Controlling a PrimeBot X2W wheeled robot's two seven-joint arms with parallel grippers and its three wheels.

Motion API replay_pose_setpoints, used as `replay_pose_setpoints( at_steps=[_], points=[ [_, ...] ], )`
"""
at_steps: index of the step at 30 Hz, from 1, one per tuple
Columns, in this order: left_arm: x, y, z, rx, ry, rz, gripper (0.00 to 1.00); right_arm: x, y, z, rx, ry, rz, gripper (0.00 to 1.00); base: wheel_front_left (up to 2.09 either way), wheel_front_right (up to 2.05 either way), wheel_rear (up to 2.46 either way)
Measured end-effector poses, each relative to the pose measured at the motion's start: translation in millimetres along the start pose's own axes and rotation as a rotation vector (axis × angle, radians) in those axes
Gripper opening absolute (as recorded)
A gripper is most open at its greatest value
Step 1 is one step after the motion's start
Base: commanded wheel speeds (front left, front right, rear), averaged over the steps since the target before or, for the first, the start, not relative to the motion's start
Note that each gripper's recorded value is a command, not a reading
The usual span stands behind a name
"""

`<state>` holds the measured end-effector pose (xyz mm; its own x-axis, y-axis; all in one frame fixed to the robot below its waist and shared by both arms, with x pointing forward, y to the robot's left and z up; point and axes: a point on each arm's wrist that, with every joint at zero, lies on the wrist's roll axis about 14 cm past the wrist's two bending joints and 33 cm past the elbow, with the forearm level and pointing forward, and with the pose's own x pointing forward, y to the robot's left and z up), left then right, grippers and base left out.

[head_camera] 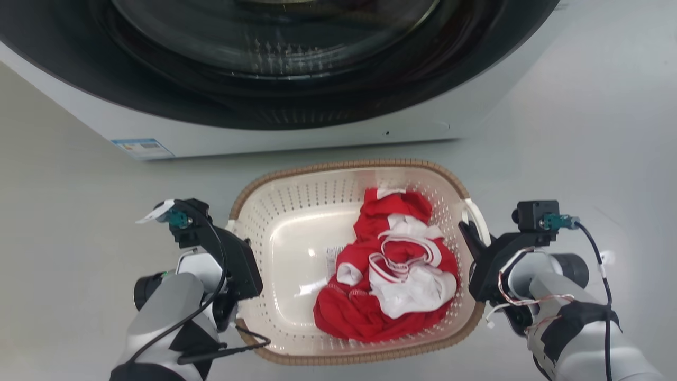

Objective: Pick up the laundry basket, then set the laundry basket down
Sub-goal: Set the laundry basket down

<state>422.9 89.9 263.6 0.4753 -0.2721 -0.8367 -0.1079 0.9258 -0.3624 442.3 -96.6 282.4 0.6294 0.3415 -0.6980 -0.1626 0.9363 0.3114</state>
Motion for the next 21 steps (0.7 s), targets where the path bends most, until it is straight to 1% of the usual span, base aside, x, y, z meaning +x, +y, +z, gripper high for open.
replay_pose_setpoints(
  at_steps=[6,15,21],
  points=[
    [24,9,9,0.009,-0.023,0.031,0.00,24,-7,-1,-0.019,0.009,0.006,0.00,0.00,0.00,0.00],
    [54,24,0,0.009,-0.015,0.063,0.00,52,-16,-17,-0.041,0.041,0.010,0.00,0.00,0.00,0.00],
    [71,31,4,0.024,-0.032,0.072,0.00,69,-21,-18,-0.057,0.031,0.015,0.00,0.00,0.00,0.00]
  ],
)
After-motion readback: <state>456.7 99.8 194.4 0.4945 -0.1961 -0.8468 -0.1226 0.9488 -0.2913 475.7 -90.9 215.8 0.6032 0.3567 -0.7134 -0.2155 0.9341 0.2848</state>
